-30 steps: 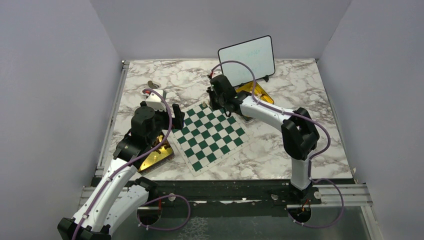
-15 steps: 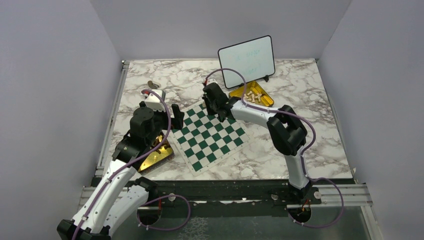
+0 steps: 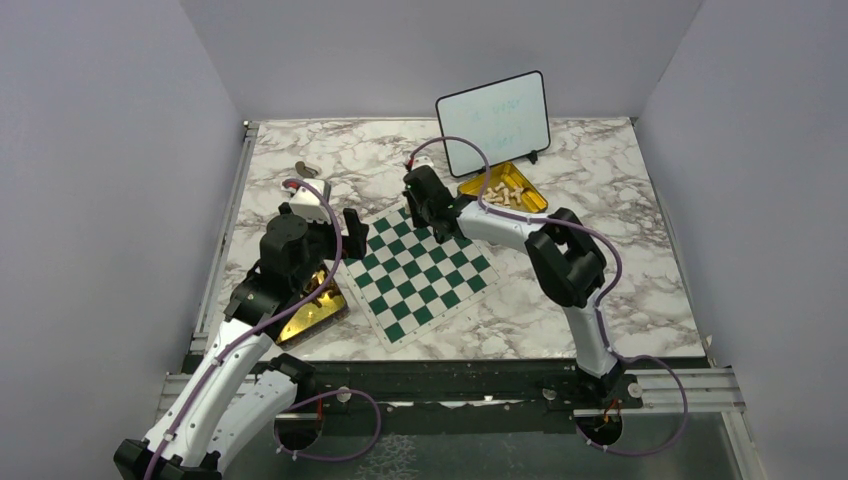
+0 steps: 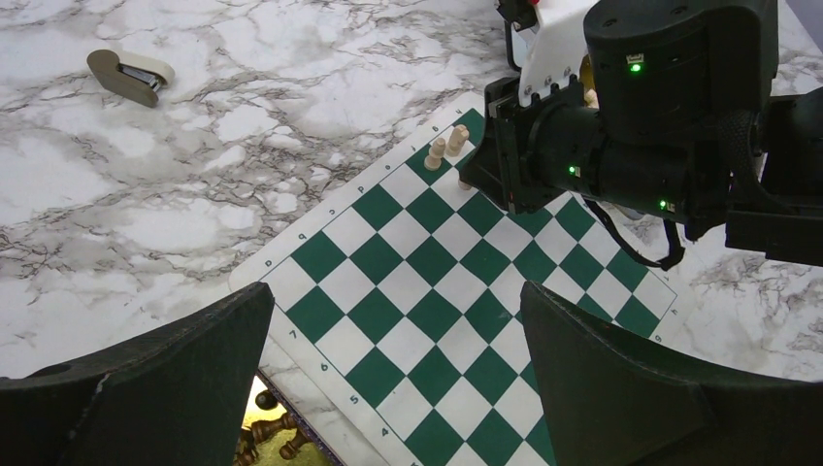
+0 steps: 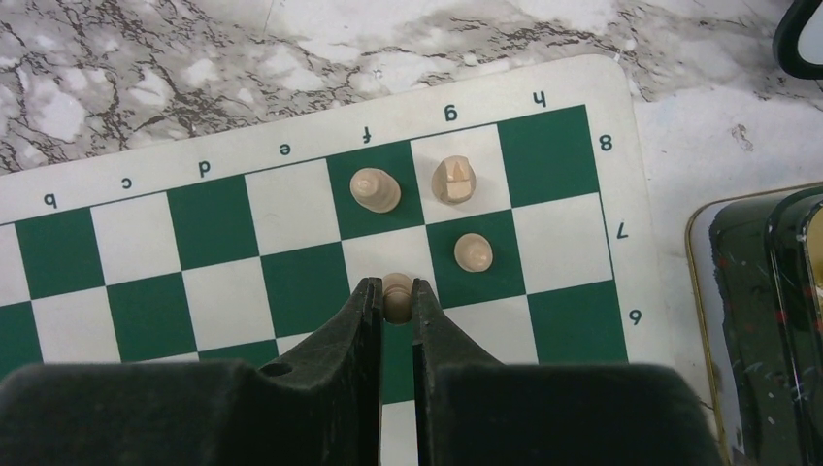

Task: Set up the chess pieces on the board
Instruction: Place the chess piece on the chessboard.

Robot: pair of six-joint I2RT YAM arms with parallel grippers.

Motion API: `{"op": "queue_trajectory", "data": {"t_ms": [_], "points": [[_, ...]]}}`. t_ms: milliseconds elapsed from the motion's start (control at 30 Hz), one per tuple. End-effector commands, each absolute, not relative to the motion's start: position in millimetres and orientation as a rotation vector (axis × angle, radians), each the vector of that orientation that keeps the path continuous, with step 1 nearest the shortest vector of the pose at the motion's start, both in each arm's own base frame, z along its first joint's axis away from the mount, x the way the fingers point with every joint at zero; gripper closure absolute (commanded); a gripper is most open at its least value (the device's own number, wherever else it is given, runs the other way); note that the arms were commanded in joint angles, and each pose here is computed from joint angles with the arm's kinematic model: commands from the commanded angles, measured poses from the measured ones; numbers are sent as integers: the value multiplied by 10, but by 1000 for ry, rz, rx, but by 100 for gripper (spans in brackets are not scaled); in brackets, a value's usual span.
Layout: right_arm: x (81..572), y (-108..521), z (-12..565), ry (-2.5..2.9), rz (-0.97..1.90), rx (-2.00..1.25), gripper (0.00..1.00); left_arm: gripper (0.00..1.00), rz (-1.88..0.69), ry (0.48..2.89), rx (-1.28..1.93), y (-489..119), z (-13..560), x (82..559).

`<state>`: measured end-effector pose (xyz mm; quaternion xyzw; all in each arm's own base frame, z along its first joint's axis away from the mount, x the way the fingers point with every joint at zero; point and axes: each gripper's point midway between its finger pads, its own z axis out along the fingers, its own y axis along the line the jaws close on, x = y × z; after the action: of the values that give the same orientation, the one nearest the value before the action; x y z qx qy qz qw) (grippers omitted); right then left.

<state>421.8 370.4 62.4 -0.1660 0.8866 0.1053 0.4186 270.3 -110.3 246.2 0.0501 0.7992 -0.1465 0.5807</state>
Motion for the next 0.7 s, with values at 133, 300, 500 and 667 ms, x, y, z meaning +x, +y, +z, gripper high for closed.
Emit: {"op": "queue_trajectory", "data": {"t_ms": [133, 300, 500, 667], "points": [[4327, 3801, 684, 2187, 263, -387, 87, 1, -332, 1837, 116, -1084, 2521, 2699], [4340, 3798, 646, 2195, 251, -390, 87, 1, -331, 1837, 115, -1082, 2521, 2700], [4338, 3791, 585, 2208, 238, -395, 87, 1, -332, 1837, 115, -1081, 2521, 2698], [4325, 3787, 548, 2220, 233, -399, 87, 1, -331, 1837, 115, -1080, 2520, 2701]]}}
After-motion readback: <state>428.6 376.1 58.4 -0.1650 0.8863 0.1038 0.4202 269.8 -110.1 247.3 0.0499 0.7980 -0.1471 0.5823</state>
